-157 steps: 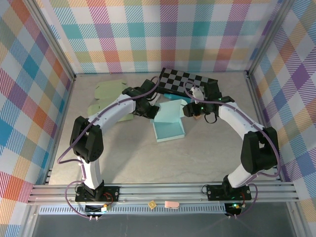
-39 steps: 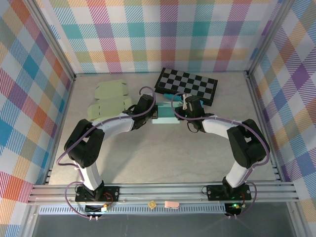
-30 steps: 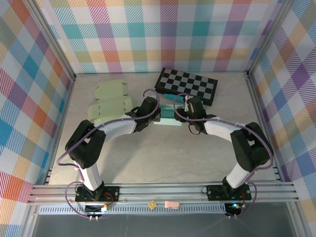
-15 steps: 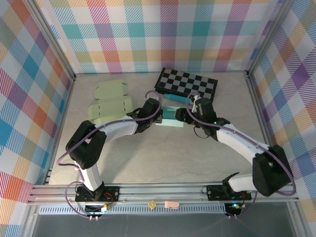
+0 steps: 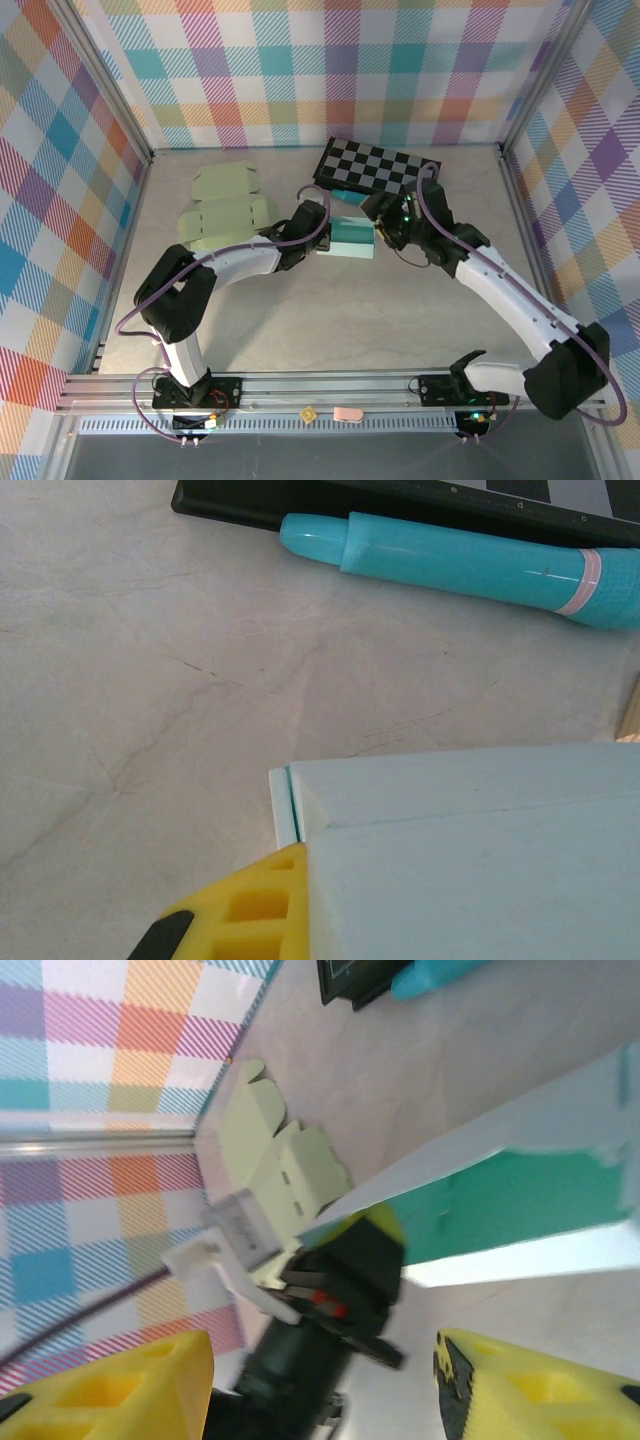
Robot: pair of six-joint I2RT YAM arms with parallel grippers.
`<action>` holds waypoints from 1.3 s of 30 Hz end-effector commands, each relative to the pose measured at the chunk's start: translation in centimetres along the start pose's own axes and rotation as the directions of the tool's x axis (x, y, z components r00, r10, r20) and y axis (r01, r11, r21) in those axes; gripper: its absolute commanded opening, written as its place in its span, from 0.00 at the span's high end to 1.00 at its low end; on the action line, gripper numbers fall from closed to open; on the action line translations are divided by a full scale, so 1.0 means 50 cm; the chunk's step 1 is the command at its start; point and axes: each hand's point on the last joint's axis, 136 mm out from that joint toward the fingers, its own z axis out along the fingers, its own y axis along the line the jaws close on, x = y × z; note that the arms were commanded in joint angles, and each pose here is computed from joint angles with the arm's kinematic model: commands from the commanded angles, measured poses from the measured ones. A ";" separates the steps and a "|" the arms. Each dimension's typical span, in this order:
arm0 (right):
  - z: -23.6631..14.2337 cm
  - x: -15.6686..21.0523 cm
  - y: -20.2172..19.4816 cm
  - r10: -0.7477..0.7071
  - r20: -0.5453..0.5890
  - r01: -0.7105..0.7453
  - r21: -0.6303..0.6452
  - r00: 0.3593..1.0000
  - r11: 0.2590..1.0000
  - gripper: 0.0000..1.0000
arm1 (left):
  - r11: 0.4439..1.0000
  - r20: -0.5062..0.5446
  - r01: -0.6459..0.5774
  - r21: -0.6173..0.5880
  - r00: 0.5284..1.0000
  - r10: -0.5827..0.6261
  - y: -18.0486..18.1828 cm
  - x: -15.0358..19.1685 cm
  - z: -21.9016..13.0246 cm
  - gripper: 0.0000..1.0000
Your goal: Fold the paper box
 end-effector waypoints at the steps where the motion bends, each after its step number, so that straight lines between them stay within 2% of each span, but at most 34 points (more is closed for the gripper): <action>1: 0.012 0.001 0.007 0.361 0.027 -0.362 0.048 0.932 0.931 0.41 | 0.999 -0.067 -0.033 -0.013 0.997 0.032 -0.006 0.039 0.001 1.00; 4: 0.036 0.003 0.001 0.509 0.047 -0.511 0.080 0.859 0.856 0.42 | 0.999 -0.063 -0.035 -0.016 0.997 0.034 -0.008 0.038 0.001 1.00; 7: 0.059 0.023 -0.032 0.597 0.060 -0.597 0.174 0.800 0.783 0.43 | 0.999 -0.062 -0.033 -0.020 0.998 0.031 -0.009 0.038 0.002 1.00; 14: 0.127 0.012 -0.060 0.672 0.128 -0.684 0.168 0.729 0.710 0.48 | 0.999 -0.058 -0.035 -0.022 0.998 0.034 -0.011 0.033 0.004 1.00; 22: 0.176 0.000 -0.053 0.674 0.132 -0.686 0.147 0.727 0.712 0.53 | 0.999 -0.063 -0.039 -0.021 0.997 0.037 -0.011 0.034 0.006 1.00; 30: 0.194 0.003 -0.077 0.669 0.143 -0.684 0.172 0.729 0.708 0.74 | 0.999 -0.063 -0.040 -0.018 0.997 0.039 -0.014 0.033 0.006 1.00; 39: 0.199 0.006 -0.082 0.670 0.140 -0.684 0.179 0.729 0.707 0.89 | 0.999 -0.059 -0.041 -0.023 0.997 0.040 -0.013 0.028 0.001 0.99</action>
